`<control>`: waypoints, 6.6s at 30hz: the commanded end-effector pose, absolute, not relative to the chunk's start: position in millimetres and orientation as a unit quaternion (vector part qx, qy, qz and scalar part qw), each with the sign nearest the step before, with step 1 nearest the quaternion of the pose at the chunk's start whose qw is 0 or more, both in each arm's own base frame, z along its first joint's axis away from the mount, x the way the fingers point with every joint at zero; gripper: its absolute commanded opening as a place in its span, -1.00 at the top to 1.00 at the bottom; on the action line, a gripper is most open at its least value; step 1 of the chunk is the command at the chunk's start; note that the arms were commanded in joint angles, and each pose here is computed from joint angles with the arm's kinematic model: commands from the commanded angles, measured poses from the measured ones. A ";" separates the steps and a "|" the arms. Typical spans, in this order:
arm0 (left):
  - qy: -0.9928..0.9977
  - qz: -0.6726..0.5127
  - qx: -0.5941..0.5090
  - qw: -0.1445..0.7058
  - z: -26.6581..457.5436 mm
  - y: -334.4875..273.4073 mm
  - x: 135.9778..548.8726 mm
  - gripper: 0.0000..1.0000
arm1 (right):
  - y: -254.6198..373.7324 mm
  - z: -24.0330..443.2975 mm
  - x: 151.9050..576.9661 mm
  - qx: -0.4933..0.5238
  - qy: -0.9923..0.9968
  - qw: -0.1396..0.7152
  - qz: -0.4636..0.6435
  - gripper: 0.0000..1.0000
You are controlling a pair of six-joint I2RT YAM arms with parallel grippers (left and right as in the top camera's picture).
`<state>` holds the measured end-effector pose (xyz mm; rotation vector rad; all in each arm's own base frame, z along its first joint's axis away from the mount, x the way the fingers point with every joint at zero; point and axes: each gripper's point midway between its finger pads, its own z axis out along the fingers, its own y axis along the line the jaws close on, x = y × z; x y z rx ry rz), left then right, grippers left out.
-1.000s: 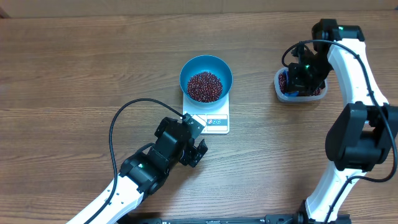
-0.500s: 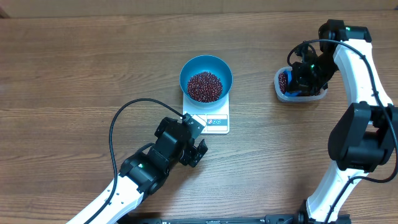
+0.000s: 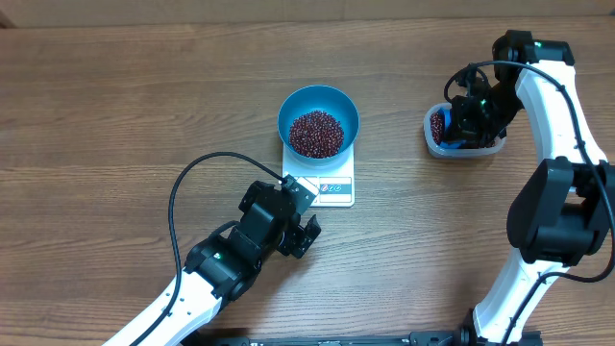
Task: Scoop item into bowl and weigh 150g on scale
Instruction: 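Drag the scoop through the beans and lift it out filled, then carry the filled scoop with the right gripper over the teal bowl, then tilt the scoop with the right gripper to pour beans into the bowl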
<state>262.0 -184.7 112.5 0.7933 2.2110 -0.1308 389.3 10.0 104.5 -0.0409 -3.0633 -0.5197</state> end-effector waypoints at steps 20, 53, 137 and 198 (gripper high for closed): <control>0.866 -0.049 0.314 0.386 112.6 -182.8 261.5 -0.99 | -25.2 116.9 386.3 -0.036 -0.961 -0.018 -0.275 0.93; 0.866 -0.049 0.314 0.386 112.6 -182.7 261.6 -0.99 | -43.3 138.9 387.8 -0.085 -0.920 -0.064 -0.377 0.93; 0.866 -0.049 0.314 0.386 112.6 -182.8 261.5 -0.99 | 193.9 269.8 406.9 0.098 -0.889 -0.133 -0.428 0.92; 0.866 -0.049 0.314 0.386 112.7 -182.7 261.7 -0.99 | 229.4 213.2 386.2 0.090 -0.976 -0.182 -0.072 0.93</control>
